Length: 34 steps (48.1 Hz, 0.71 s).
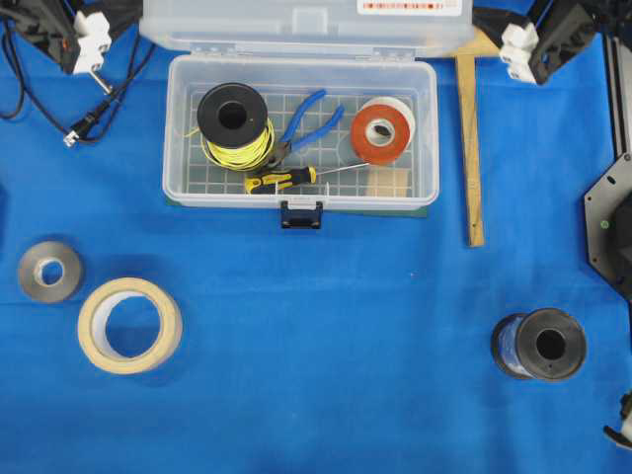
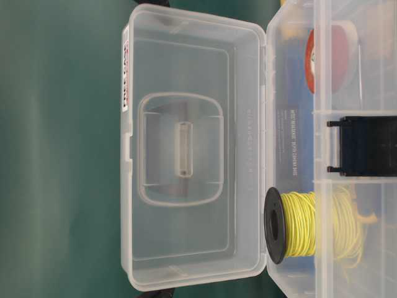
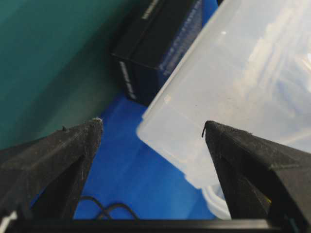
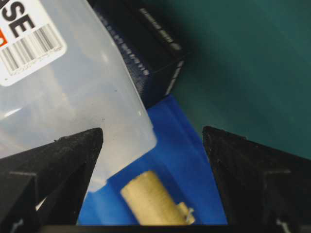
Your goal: Open the tool box with both arms.
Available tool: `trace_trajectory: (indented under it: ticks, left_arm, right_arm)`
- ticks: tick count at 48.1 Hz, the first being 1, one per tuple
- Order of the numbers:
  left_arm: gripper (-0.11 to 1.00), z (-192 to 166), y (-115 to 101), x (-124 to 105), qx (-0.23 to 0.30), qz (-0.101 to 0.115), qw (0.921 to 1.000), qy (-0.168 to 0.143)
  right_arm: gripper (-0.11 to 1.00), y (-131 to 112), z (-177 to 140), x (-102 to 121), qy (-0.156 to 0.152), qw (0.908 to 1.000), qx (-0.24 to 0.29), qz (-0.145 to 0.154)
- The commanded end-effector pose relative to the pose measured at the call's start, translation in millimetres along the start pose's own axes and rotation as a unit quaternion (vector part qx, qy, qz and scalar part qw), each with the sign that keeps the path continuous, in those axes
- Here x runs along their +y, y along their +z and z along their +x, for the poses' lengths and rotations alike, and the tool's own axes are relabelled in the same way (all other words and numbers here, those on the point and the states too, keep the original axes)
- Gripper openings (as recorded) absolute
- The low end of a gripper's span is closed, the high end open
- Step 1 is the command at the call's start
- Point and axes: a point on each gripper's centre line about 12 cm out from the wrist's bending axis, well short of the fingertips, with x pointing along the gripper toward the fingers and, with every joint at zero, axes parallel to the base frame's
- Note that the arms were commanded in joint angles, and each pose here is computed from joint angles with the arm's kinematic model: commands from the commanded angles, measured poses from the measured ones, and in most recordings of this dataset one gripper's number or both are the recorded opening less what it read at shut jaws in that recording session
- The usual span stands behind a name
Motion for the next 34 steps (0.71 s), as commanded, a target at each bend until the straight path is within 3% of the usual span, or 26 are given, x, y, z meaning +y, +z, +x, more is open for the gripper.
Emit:
trace_trajectory:
  ticks: [1,16,34]
  left_arm:
    - [0.92,-1.0,18.3,2.8,-0.029,-0.001,0.9996,0.005]
    - [0.92,14.5,19.5,16.3,-0.017,0.016,0.9994,0.024]
    - [0.92,30.2,13.8,32.3,0.005,0.01,0.999,0.044]
  right_arm:
    - [0.84,17.2,2.5,-2.0,-0.003,0.9997,-0.026,-0.001]
    - [0.84,18.5,15.6,-17.2,-0.026,0.9995,-0.015,0.003]
    - [0.84,21.5,29.7,-37.6,-0.055,0.9985,-0.003,0.007]
